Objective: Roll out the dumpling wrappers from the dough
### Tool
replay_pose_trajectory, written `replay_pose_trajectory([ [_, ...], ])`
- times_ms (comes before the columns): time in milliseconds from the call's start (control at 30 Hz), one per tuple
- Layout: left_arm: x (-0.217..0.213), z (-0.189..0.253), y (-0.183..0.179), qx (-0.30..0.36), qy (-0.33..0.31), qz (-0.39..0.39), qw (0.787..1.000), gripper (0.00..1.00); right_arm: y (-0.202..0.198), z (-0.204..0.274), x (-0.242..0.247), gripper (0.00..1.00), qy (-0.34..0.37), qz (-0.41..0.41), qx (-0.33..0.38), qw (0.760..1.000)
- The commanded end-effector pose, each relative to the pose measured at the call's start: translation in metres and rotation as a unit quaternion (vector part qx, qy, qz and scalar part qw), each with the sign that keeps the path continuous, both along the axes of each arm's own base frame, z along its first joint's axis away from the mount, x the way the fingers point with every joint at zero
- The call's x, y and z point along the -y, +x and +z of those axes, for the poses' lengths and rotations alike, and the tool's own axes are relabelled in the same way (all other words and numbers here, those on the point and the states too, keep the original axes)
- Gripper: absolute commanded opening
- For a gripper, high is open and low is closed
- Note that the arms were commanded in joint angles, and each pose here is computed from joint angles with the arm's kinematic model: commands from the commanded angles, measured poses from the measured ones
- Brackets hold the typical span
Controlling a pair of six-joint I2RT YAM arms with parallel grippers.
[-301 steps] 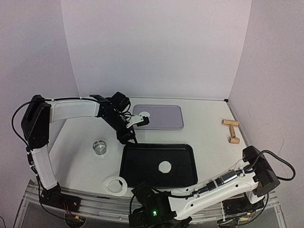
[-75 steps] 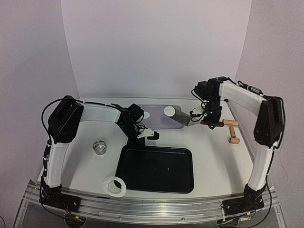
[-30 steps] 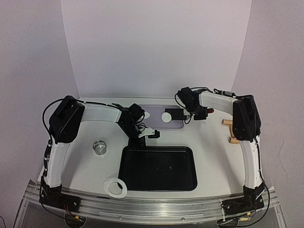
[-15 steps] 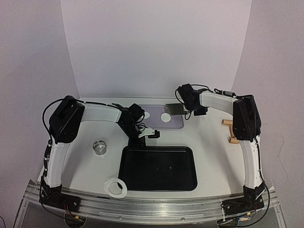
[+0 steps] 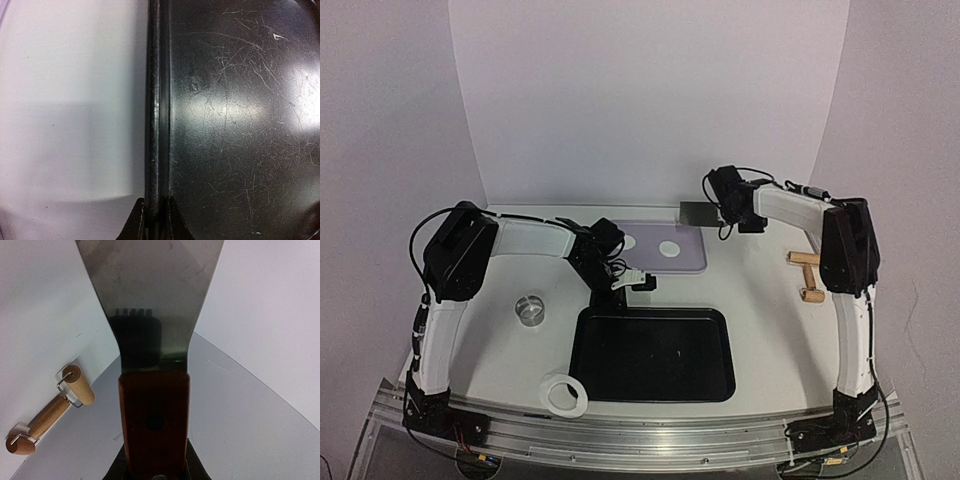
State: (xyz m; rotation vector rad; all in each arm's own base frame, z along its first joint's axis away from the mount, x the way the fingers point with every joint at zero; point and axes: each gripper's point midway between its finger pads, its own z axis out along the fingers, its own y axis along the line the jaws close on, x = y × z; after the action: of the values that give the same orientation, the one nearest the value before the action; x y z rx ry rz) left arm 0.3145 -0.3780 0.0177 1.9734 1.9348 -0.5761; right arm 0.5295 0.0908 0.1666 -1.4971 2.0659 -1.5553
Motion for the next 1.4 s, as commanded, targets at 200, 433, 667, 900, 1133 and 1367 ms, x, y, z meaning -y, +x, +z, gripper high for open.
replay_pose_trajectory([
  [200, 0.006, 0.005, 0.019, 0.035, -0.004, 0.021, 0.999, 0.12, -0.112, 0.039, 0.017, 0.0, 0.248, -0.141, -0.035, 0.958],
  [433, 0.01, 0.013, 0.023, 0.04, -0.011, 0.021, 0.999, 0.2, -0.182, -0.031, 0.018, 0.0, 0.421, -0.43, -0.113, 0.791],
  [667, 0.011, 0.025, 0.023, 0.045, -0.016, 0.018, 0.999, 0.28, -0.222, -0.075, 0.026, 0.0, 0.403, -0.564, -0.13, 0.709],
  [900, 0.012, 0.044, 0.016, 0.037, -0.035, 0.021, 0.998, 0.38, -0.237, -0.095, 0.023, 0.01, 0.382, -0.592, -0.17, 0.689],
  [1133, 0.013, 0.099, 0.013, 0.031, -0.089, 0.045, 0.995, 0.46, -0.241, -0.108, 0.023, 0.2, 0.373, -0.604, -0.193, 0.678],
  [1367, -0.022, 0.162, 0.032, 0.004, -0.153, 0.127, 0.98, 0.52, -0.234, -0.098, 0.025, 0.51, 0.381, -0.592, -0.183, 0.686],
])
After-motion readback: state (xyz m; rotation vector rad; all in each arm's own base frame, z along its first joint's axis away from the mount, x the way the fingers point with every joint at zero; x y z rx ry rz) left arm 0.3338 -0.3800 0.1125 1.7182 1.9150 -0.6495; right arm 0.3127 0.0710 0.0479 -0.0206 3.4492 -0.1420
